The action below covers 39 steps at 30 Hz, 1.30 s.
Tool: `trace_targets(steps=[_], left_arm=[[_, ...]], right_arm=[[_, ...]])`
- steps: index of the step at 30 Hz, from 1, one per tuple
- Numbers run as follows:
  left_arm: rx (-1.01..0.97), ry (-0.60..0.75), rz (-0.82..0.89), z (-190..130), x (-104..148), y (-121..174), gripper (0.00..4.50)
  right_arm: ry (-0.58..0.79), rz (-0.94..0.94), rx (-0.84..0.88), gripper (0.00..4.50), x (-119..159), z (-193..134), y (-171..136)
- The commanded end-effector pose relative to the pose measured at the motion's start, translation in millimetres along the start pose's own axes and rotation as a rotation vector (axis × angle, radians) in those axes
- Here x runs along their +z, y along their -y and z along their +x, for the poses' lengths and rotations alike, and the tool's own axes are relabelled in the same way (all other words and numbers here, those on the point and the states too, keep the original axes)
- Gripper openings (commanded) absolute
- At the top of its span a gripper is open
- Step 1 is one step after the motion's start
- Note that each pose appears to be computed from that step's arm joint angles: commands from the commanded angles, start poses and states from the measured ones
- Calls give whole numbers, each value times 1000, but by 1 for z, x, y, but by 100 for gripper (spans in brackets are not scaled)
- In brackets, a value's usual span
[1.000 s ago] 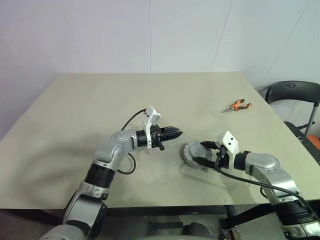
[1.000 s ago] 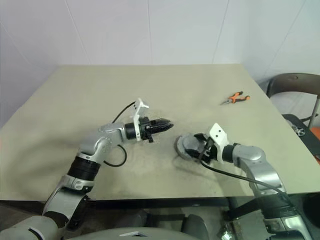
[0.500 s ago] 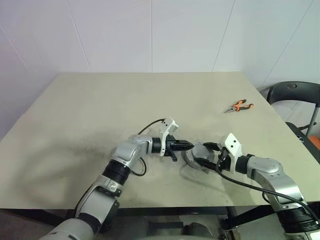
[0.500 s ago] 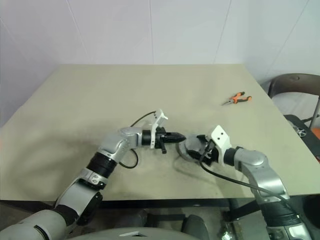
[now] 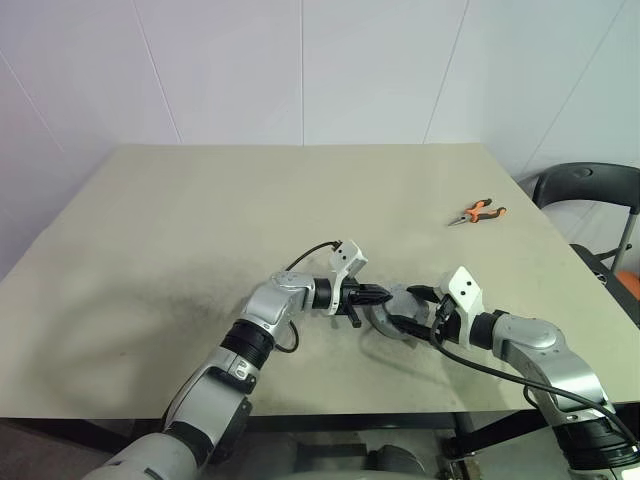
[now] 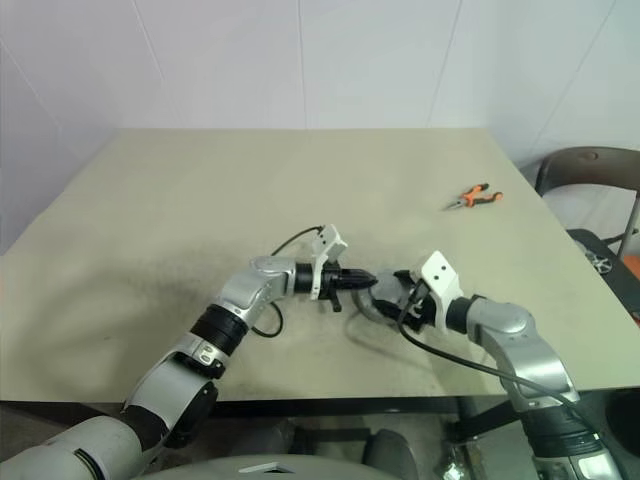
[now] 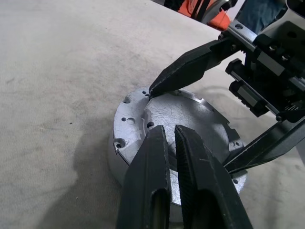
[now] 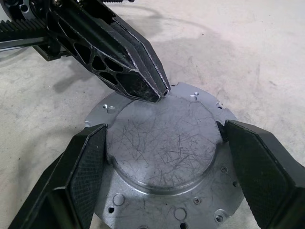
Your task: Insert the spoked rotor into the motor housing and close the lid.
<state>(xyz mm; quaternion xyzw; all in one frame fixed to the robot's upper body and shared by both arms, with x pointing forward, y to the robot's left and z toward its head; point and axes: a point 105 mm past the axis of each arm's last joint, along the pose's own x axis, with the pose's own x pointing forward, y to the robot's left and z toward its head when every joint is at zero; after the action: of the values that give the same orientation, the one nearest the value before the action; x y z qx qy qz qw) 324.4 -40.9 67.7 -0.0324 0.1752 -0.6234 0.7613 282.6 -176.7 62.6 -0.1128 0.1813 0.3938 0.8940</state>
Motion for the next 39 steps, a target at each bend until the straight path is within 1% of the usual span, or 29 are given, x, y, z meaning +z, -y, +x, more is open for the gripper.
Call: trace_targets(steps=[1, 8, 10, 11, 15, 19, 27, 35, 39], left_arm=[[-45, -34, 23, 6, -5, 8, 39], [-65, -48, 22, 4, -12, 11, 39], [-66, -51, 20, 3, -14, 11, 35], [-66, -53, 19, 2, -15, 11, 35], [-66, -57, 19, 0, -17, 10, 35], [-67, -57, 19, -1, -17, 10, 35], [-60, -50, 16, 0, -17, 8, 35], [-62, -43, 12, 2, -17, 9, 35], [-56, -42, 8, 1, -17, 8, 35]], right_arm=[[-117, 69, 14, 354, -28, 1, -6], [-114, 103, 33, 354, -28, 2, -12], [-106, 103, 37, 429, -26, 3, -14], [-105, 107, 23, 446, -26, 4, -13], [-122, 144, 24, 446, -27, 6, -16], [-111, 131, 6, 446, -22, 5, -11], [43, 112, -97, 446, 18, -1, 13], [113, 84, -52, 446, 47, -11, 9], [136, 105, -85, 446, 56, -28, 23]])
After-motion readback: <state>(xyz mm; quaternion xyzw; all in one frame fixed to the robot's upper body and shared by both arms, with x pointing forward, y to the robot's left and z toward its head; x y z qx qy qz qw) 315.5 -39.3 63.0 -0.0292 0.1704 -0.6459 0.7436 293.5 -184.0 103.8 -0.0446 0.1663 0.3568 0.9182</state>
